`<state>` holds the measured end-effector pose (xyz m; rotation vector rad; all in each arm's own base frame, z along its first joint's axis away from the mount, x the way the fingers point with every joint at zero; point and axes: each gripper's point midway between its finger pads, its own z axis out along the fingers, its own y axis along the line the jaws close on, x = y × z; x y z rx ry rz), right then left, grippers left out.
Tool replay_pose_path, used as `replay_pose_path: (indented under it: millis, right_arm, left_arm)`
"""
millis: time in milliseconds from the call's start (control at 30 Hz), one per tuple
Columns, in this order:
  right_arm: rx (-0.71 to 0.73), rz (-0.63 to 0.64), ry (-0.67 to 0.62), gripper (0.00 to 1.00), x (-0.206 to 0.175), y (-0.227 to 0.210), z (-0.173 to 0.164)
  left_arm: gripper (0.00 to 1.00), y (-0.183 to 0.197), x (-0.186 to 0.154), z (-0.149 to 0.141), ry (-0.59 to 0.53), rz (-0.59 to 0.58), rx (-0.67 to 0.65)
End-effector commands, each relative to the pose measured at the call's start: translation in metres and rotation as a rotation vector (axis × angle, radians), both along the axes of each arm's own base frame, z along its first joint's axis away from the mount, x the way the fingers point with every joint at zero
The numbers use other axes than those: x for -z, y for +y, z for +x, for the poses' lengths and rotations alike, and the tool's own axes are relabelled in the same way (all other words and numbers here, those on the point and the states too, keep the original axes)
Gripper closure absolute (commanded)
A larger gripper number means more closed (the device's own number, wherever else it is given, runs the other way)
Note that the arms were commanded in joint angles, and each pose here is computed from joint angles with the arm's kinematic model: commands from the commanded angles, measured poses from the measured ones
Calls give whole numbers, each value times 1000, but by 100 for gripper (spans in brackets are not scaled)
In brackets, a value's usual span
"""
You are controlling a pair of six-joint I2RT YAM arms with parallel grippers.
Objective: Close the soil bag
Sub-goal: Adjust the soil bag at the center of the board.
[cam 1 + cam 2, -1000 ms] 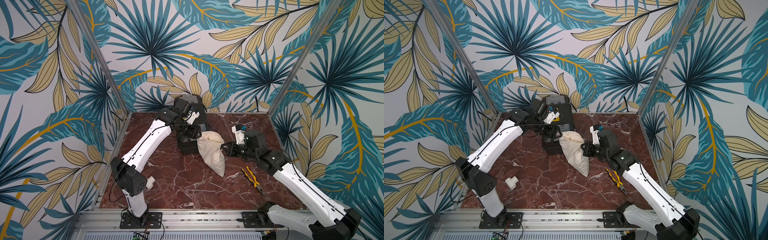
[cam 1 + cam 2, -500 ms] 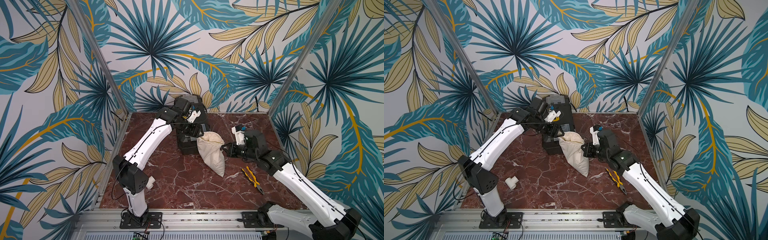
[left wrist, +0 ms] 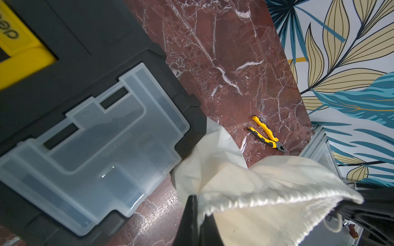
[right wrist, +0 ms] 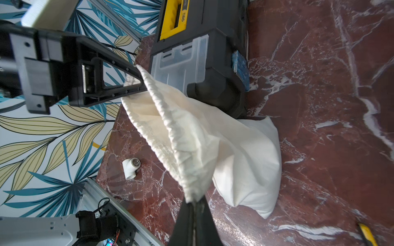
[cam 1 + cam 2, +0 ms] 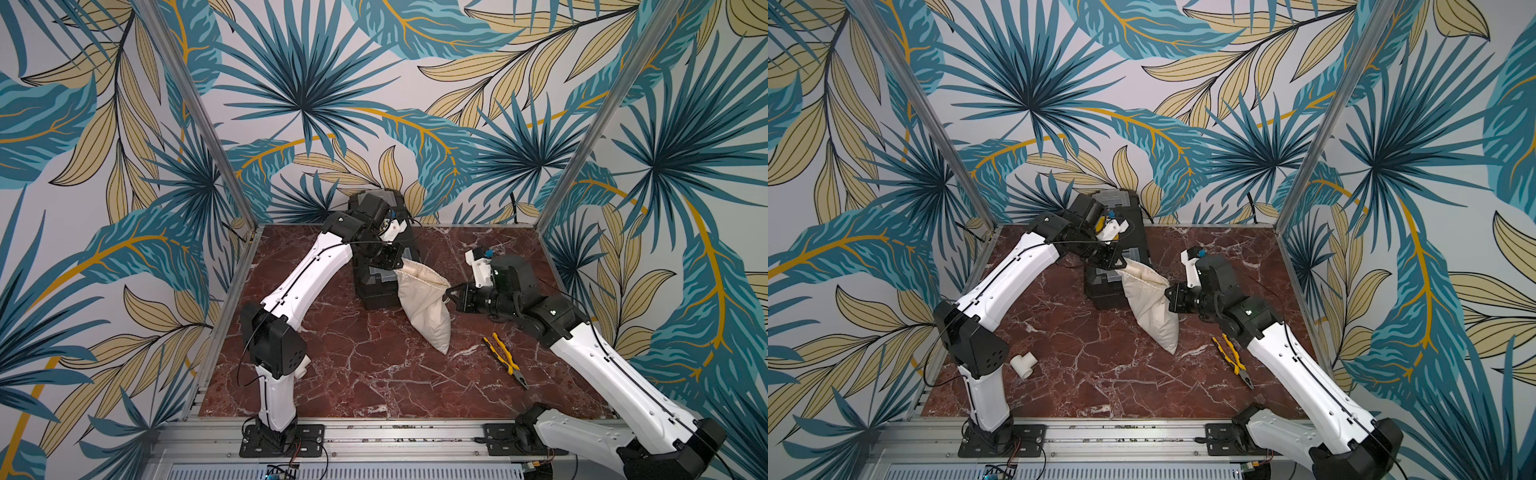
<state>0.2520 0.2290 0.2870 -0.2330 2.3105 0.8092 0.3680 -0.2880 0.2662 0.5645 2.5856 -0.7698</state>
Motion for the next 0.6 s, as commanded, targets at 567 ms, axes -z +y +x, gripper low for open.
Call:
replay_pose_path:
  millis: [567]
  right_arm:
    - [-171, -141, -105, 100, -42, 14, 11]
  left_arm:
    - [100, 62, -73, -98, -55, -36, -289]
